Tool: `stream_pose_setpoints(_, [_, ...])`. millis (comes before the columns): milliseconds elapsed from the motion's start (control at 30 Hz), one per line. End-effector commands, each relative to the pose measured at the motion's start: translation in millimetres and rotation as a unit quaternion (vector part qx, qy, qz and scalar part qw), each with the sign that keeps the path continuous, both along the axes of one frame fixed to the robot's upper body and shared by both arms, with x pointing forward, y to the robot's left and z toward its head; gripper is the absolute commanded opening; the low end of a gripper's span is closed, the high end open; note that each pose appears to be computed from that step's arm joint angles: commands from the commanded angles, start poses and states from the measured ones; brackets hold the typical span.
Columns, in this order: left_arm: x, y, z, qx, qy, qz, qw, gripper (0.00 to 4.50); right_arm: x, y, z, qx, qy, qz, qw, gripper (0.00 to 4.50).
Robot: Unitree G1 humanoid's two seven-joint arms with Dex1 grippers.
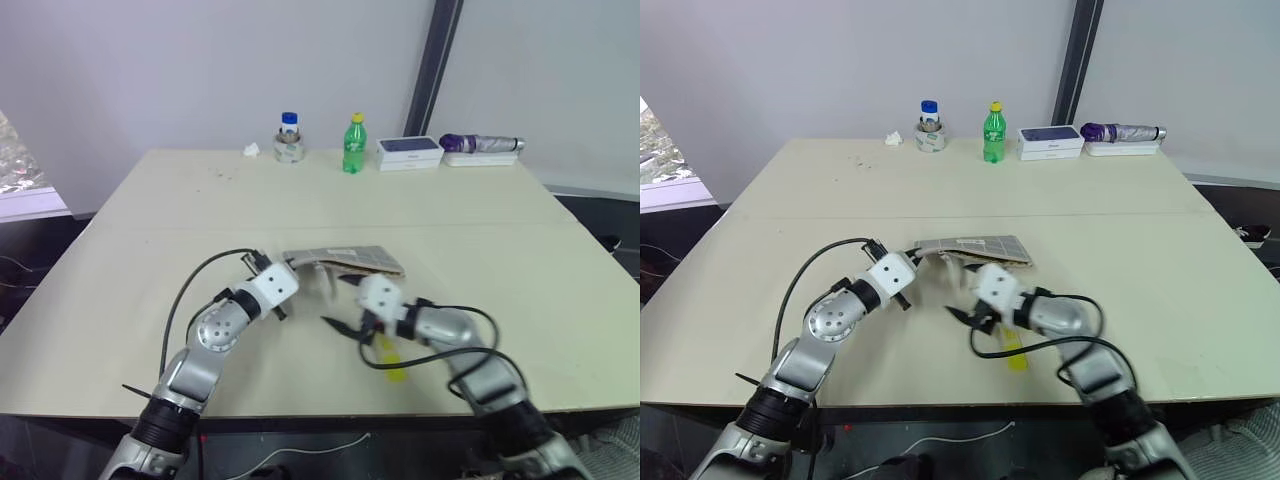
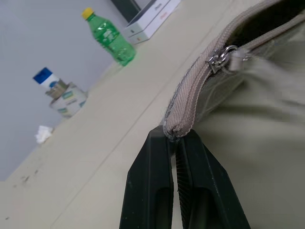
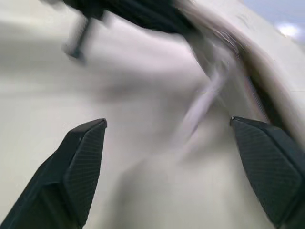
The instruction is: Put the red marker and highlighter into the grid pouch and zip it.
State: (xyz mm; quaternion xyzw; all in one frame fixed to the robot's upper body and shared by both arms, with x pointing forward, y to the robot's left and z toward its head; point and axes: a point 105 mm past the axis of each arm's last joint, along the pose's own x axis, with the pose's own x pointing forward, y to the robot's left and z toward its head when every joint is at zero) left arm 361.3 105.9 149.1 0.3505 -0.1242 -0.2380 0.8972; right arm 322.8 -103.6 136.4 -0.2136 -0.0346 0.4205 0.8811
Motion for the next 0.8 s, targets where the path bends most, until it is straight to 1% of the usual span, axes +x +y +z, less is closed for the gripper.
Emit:
stream_pose_setpoints(33, [-0.8,4.1,12.4,-0.004,-0.037,0.007,0.999,0.00,-21.3,-5.6,34.7,0.061,-0.029,0.012,0.998,4.45])
stream_pose_setpoints(67, [-0.2,5.7,12.4,-0.004,-0.039,0.011,0.999,0.00,-27.9,-8.1,32.6,0.059,-0.024,0.015,0.998,4.45])
stream_pose_setpoints(167, [2.0,7.4,13.4,0.001,-0.050,0.017,0.999,0.00,-31.5,-27.9,28.4,0.070,-0.007,-0.043,0.997,4.45])
stream_pose_setpoints(233, [3.4,7.2,13.7,0.002,-0.052,0.017,0.998,0.00,-37.6,-34.4,28.9,0.079,-0.002,-0.066,0.995,4.45])
stream_pose_setpoints(333, [4.6,5.8,12.6,0.007,-0.054,0.014,0.998,0.00,-53.7,-35.4,24.9,0.103,0.020,-0.088,0.991,4.45])
stream_pose_setpoints(400, [5.2,5.2,12.9,0.008,-0.056,0.014,0.998,0.00,-64.3,-40.9,17.7,0.115,0.030,-0.117,0.986,4.45])
stream_pose_setpoints(467, [5.3,5.0,11.7,0.007,-0.056,0.014,0.998,0.00,-75.4,-45.6,-1.2,0.091,0.054,-0.135,0.985,4.45])
stream_pose_setpoints(533, [5.3,4.8,10.4,0.007,-0.055,0.013,0.998,0.00,-78.2,-49.4,-10.9,0.091,0.073,-0.150,0.982,4.45])
stream_pose_setpoints(600, [5.2,4.2,9.8,0.008,-0.054,0.011,0.998,0.00,-76.4,-52.0,-26.3,0.047,0.098,-0.152,0.982,4.45])
stream_pose_setpoints(700, [5.7,3.7,9.8,0.012,-0.054,0.007,0.998,0.00,-74.5,-47.8,-32.8,0.040,0.127,-0.134,0.982,4.45])
stream_pose_setpoints(800, [7.1,4.7,9.7,0.014,-0.055,0.007,0.998,0.00,-76.2,-44.1,-47.9,0.006,0.156,-0.120,0.980,4.45])
